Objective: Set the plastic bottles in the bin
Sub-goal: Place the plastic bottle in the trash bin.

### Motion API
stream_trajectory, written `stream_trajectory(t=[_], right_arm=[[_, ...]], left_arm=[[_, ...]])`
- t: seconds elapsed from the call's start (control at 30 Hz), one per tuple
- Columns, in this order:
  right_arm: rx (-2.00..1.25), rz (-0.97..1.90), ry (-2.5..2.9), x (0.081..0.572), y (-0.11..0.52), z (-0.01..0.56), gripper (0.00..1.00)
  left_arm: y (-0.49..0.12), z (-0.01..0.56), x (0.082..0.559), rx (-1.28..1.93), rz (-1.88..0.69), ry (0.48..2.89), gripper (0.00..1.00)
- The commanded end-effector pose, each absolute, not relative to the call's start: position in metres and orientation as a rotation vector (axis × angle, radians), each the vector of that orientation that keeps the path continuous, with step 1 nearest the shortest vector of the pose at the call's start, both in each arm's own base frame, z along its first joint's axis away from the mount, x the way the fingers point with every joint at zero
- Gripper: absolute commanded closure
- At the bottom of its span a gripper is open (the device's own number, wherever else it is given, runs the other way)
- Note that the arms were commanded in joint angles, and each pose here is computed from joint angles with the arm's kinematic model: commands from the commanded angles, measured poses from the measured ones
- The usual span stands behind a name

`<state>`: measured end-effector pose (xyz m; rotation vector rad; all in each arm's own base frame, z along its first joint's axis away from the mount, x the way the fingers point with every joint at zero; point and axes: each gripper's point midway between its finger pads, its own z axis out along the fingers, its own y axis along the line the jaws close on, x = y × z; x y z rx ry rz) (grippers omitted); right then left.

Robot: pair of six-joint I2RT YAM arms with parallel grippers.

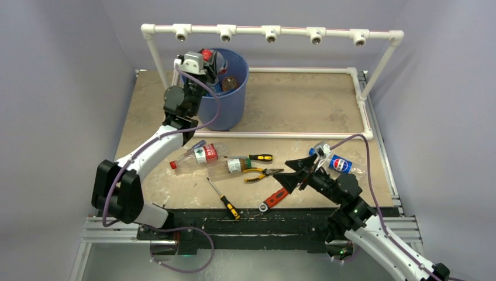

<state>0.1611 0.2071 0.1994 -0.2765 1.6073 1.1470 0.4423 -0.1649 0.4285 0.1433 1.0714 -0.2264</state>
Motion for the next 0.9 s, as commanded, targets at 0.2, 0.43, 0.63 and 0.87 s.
stream_trajectory(t=[0.2,0.43,0.63,0.87], right_arm=[[-0.264,1.145,1.594,0.169,0.211,0.198,0.01],[-0.257,1.16,1.597,0.169,0.212,0.197,0.01],[-0.26,1.157,1.601,0.168,0.212,0.196,0.01],[-0.261,1.161,1.6,0.166,0.211,0.195,0.01]], left_arm=[[-0.178,0.441,0.442,0.146,-0.31,0.841,1.0],[-0.18,0.394,0.466,0.125,-0.282,0.93,1.0],[-0.178,0.355,0.479,0.096,-0.281,1.063,1.0],[-0.174,0.344,0.474,0.079,-0.286,1.087,1.0]])
